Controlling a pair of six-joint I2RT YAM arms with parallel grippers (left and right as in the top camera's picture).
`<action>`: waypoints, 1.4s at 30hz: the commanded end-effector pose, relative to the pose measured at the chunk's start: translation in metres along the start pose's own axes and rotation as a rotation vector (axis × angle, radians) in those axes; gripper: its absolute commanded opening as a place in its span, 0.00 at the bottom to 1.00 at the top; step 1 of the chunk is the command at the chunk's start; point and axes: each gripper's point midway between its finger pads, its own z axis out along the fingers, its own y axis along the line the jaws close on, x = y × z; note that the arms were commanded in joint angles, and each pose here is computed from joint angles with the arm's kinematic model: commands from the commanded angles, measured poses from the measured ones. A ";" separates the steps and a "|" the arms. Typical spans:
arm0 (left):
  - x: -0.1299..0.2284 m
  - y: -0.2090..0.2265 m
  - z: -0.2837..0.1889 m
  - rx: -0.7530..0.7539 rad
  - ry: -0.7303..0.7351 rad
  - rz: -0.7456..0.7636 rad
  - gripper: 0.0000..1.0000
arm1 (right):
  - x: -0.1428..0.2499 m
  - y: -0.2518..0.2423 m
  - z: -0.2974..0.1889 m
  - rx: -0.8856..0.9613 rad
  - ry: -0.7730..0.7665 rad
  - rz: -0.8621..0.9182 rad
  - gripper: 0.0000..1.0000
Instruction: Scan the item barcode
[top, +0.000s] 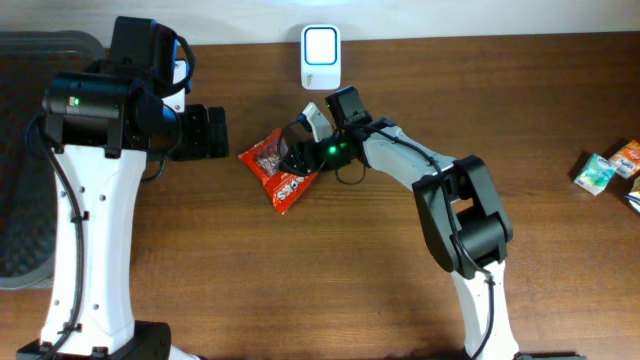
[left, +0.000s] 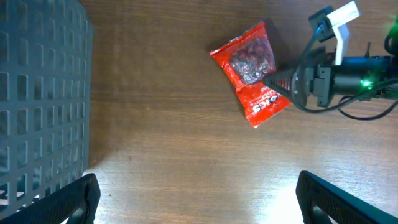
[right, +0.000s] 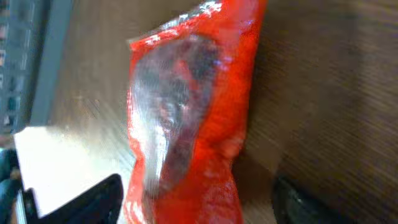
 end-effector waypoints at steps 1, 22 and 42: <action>-0.001 0.003 0.000 -0.011 -0.006 -0.013 0.99 | 0.032 -0.036 0.030 0.078 0.075 0.069 0.34; -0.001 0.003 0.000 -0.011 -0.006 -0.013 0.99 | 0.034 -0.060 -0.168 0.738 0.065 0.181 0.56; -0.001 0.003 0.000 -0.011 -0.006 -0.013 0.99 | 0.054 -0.125 -0.104 1.112 -0.002 0.026 0.15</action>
